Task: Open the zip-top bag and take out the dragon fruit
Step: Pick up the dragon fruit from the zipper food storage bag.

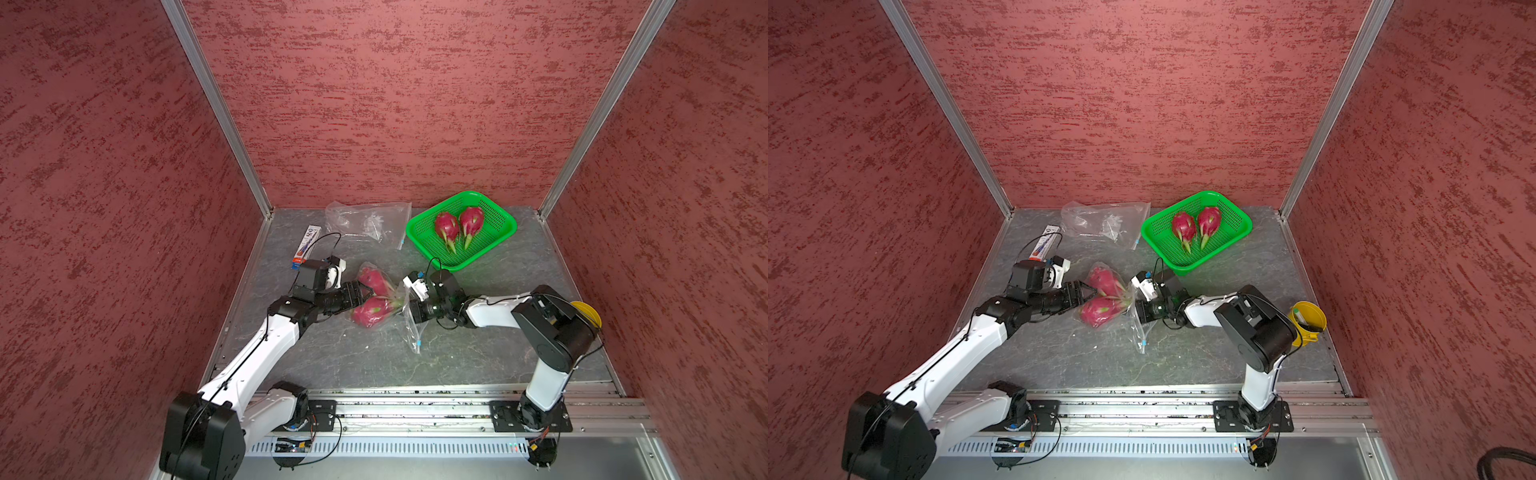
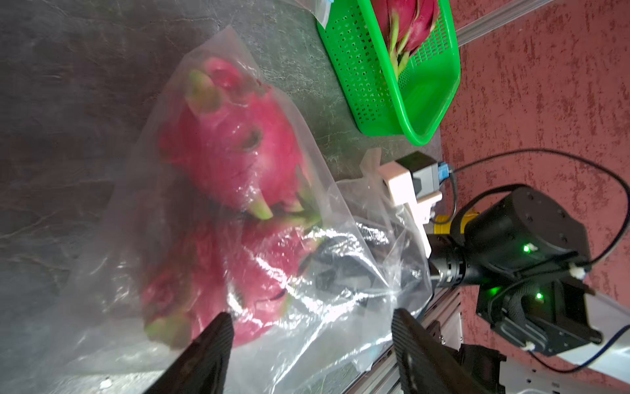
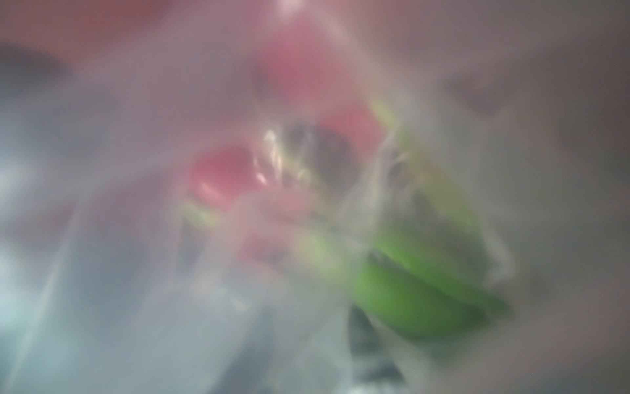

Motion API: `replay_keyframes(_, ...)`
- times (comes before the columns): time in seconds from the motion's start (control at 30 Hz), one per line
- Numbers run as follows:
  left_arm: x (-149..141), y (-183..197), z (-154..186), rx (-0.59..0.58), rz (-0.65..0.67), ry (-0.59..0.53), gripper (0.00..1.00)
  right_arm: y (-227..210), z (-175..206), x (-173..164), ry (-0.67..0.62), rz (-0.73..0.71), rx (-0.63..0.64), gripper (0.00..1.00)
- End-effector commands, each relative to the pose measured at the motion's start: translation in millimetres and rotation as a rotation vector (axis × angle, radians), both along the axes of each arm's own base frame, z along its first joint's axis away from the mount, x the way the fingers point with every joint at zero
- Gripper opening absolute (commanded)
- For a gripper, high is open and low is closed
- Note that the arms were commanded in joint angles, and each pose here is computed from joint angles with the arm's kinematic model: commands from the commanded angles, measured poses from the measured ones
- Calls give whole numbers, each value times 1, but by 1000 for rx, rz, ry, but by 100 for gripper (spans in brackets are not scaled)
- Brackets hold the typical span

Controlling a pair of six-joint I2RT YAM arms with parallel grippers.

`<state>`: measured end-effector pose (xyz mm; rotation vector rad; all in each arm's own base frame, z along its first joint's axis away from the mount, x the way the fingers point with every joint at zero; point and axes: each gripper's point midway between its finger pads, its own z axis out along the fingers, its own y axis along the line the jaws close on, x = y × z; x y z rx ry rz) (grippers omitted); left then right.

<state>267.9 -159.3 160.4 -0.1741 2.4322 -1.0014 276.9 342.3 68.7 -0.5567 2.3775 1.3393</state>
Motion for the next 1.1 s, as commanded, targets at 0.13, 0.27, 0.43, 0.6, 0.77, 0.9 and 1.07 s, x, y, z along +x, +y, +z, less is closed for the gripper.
replay_keyframes(0.13, -14, 8, -54, -54, 120, 124, 76, 11, 26, 19, 12, -107, 148, 51)
replay_keyframes(0.27, -11, 9, -63, -53, 136, 132, 76, 12, 46, 19, 50, -159, 277, 53)
replay_keyframes(0.43, -15, 18, -78, -9, 152, 149, 76, 18, 57, 15, 94, -161, 354, 54)
replay_keyframes(0.6, -17, 27, -92, 13, 178, 162, 76, 19, 34, 17, 155, -193, 298, 54)
replay_keyframes(0.77, -22, 36, -110, 37, 198, 205, 75, 16, 14, 21, 197, -242, 243, 55)
replay_keyframes(0.9, -23, 35, -117, 28, 199, 225, 75, 19, 7, 28, 215, -261, 240, 59)
replay_keyframes(1.07, -23, 33, -117, 15, 196, 220, 73, 32, 11, 36, 216, -247, 276, 62)
